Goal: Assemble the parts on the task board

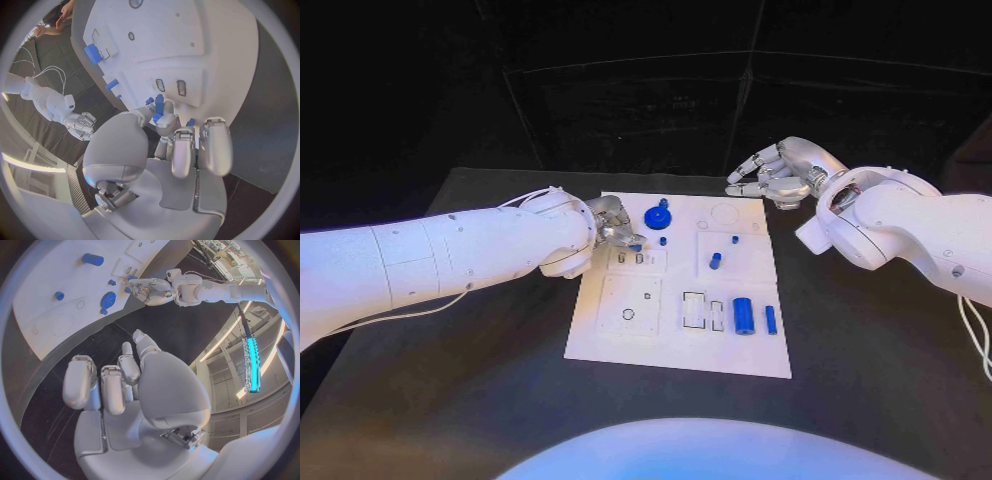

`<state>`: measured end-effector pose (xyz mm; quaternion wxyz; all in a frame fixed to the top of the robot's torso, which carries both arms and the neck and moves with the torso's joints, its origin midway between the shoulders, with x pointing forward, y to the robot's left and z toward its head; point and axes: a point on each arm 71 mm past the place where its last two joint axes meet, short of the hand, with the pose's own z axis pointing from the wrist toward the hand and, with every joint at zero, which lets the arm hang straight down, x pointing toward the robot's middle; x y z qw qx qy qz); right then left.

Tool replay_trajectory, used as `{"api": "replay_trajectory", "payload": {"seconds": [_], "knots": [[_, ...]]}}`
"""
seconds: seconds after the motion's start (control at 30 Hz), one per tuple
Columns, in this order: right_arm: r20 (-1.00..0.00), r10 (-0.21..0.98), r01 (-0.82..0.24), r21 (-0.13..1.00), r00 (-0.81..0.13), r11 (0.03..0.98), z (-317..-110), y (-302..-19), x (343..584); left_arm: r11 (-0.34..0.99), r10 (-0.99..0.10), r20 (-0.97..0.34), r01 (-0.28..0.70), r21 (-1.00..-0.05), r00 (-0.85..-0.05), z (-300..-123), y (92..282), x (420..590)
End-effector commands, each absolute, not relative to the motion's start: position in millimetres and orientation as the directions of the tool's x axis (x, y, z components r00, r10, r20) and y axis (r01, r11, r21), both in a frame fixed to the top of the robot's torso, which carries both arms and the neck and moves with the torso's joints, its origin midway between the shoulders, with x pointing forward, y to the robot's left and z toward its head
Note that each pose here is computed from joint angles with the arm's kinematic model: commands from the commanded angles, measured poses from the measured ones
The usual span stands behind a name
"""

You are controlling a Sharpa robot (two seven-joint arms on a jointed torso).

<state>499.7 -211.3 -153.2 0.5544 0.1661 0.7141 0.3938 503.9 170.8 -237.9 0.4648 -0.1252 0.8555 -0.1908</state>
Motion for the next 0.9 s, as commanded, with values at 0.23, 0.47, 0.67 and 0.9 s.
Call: {"api": "replay_trajectory", "payload": {"seconds": [0.23, 0.47, 0.67, 0.9], "knots": [[-0.659, 0.672, -0.204, 0.748, -0.338, 0.632, -152, -210, 500, 0.901, -0.37, -0.761, -0.007, -0.434, -0.533, -240.3, 167.8, 500.8], [-0.659, 0.671, -0.203, 0.748, -0.339, 0.632, -153, -210, 500, 0.909, -0.348, -0.747, -0.01, -0.416, -0.566, -243.5, 166.3, 496.4], [-0.659, 0.67, -0.202, 0.747, -0.341, 0.633, -153, -210, 500, 0.915, -0.336, -0.74, -0.014, -0.404, -0.583, -244.9, 166.6, 494.5], [-0.66, 0.669, -0.2, 0.747, -0.341, 0.635, -153, -211, 501, 0.918, -0.325, -0.735, -0.013, -0.396, -0.596, -245.9, 165.9, 493.6]]}}
